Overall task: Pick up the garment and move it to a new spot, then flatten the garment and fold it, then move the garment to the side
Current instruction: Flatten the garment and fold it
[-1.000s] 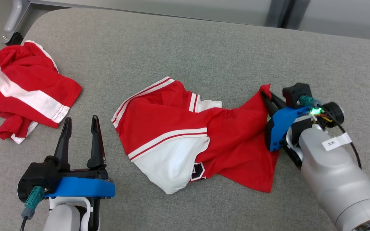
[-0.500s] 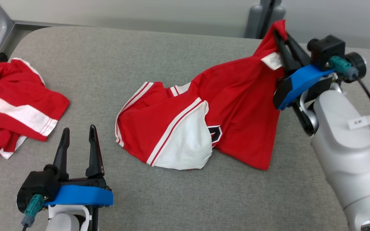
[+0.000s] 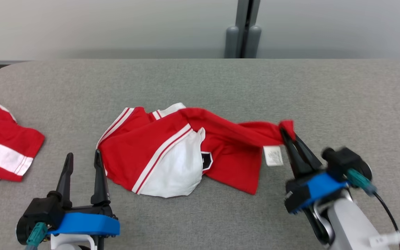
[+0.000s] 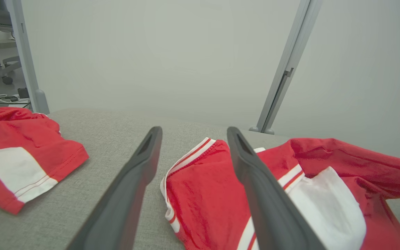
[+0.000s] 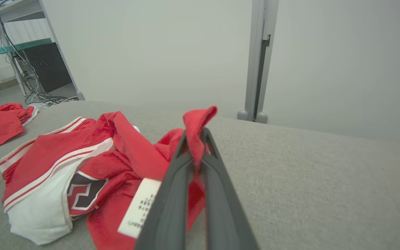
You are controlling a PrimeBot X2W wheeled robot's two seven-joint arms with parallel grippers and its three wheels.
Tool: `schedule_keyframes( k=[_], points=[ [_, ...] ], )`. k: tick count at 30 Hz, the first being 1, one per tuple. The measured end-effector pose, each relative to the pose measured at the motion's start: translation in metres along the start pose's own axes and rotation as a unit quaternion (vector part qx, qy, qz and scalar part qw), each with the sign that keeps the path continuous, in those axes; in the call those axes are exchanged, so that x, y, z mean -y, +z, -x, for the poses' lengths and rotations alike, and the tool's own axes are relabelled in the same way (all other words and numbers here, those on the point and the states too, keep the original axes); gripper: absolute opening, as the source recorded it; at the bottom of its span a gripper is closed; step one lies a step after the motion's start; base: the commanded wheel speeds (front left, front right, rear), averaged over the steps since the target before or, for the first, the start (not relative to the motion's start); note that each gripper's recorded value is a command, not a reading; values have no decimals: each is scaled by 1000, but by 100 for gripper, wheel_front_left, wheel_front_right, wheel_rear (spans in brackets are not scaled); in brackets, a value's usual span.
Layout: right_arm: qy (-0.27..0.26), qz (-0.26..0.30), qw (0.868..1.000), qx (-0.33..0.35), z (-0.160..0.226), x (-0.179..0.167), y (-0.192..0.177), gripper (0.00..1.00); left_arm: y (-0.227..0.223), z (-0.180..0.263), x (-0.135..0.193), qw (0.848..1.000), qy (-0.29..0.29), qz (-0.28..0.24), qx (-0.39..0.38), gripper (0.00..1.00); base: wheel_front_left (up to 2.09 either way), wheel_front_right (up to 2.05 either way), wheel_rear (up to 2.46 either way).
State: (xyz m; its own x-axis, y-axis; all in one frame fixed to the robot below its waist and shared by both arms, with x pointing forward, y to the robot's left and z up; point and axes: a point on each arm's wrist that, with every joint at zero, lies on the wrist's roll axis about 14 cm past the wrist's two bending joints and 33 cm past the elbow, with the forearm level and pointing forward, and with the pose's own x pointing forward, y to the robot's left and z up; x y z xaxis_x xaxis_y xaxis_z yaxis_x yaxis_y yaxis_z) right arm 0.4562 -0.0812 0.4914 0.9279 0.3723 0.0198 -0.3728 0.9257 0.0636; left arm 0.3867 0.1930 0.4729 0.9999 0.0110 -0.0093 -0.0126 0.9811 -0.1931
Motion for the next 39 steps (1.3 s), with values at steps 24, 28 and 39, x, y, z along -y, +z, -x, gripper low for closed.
schedule_keyframes(
  k=[24, 28, 39],
  points=[
    [-175, -107, 979, -15, 125, 54, -32, 100, -3, 0, 32, 999, -50, 5, -4, 100, 0, 0, 0],
    [-160, -78, 983, 36, 106, 57, 4, 100, -4, 0, 29, 999, -46, 4, -6, 100, 0, 0, 0],
    [-102, -37, 993, 37, 80, 29, 11, 100, -8, 0, 23, 999, -38, 0, -12, 100, 0, 0, 0]
  ],
)
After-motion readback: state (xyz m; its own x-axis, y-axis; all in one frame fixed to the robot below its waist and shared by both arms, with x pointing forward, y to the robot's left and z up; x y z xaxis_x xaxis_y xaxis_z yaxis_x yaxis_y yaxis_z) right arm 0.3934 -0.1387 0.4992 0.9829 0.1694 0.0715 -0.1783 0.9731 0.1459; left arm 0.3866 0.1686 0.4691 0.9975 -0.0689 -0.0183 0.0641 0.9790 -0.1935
